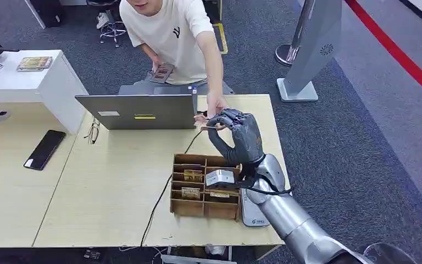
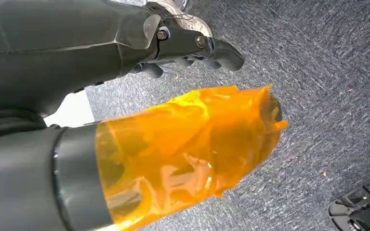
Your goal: Pass the card to the sensor for recognition and then transmit it.
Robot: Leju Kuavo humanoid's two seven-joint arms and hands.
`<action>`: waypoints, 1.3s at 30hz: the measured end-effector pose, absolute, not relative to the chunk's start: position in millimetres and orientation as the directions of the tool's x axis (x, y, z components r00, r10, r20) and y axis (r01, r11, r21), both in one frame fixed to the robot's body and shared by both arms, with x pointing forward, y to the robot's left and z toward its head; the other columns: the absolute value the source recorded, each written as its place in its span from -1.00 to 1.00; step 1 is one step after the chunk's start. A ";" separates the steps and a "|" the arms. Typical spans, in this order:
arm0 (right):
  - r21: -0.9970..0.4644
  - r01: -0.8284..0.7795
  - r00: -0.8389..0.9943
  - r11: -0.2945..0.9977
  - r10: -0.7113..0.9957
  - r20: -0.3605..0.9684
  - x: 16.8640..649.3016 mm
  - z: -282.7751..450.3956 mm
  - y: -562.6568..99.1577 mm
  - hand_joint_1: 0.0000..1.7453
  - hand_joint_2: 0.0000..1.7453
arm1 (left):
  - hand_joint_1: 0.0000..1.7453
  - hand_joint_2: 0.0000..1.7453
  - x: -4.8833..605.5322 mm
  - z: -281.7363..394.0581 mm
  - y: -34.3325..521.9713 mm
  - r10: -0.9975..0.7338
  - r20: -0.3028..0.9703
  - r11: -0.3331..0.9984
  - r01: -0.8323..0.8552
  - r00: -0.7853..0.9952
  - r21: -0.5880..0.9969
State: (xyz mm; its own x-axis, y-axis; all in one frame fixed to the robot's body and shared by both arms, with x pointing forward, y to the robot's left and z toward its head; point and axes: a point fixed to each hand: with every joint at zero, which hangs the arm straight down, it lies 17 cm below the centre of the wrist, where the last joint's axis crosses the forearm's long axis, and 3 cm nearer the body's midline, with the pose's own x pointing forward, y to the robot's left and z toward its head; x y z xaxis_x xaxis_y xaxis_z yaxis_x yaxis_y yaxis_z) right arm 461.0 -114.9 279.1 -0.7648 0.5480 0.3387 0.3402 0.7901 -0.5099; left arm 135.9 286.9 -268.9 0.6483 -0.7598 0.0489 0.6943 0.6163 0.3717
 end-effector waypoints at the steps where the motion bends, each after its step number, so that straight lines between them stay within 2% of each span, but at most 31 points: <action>1: -0.509 0.341 -0.764 0.790 0.548 0.339 461.2 279.2 -115.4 0.70 1.00 | -1.00 -1.00 135.9 -268.9 286.9 -0.759 0.049 0.617 0.694 0.649 0.372; 12: -0.488 0.334 -0.752 0.806 0.540 0.378 464.9 276.5 -122.3 0.78 1.00 | -1.00 -1.00 135.6 -269.0 286.7 -0.758 0.049 0.618 0.693 0.650 0.370; 25: -0.397 0.319 -0.619 0.861 0.506 0.601 485.0 243.8 -168.6 0.86 1.00 | -1.00 -1.00 134.0 -269.3 287.3 -0.744 0.053 0.634 0.679 0.666 0.370; 36: -0.434 0.351 -0.505 0.830 0.558 0.658 490.3 211.1 -215.3 0.84 1.00 | -1.00 -1.00 127.8 -270.6 288.7 -0.720 0.056 0.659 0.656 0.692 0.367; 39: -0.444 0.359 -0.474 0.821 0.570 0.671 493.1 205.0 -229.4 0.78 1.00 | -1.00 -1.00 127.0 -270.8 289.0 -0.713 0.058 0.666 0.650 0.699 0.366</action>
State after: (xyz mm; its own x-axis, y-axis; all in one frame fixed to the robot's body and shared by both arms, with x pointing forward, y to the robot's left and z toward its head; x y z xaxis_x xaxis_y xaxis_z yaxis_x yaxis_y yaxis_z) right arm 493.1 -229.4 205.0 -0.4739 0.5701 0.6711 0.3586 0.8210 -0.4442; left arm 127.0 289.0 -270.8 0.6989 -0.7129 0.0577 0.6495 0.6664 0.3662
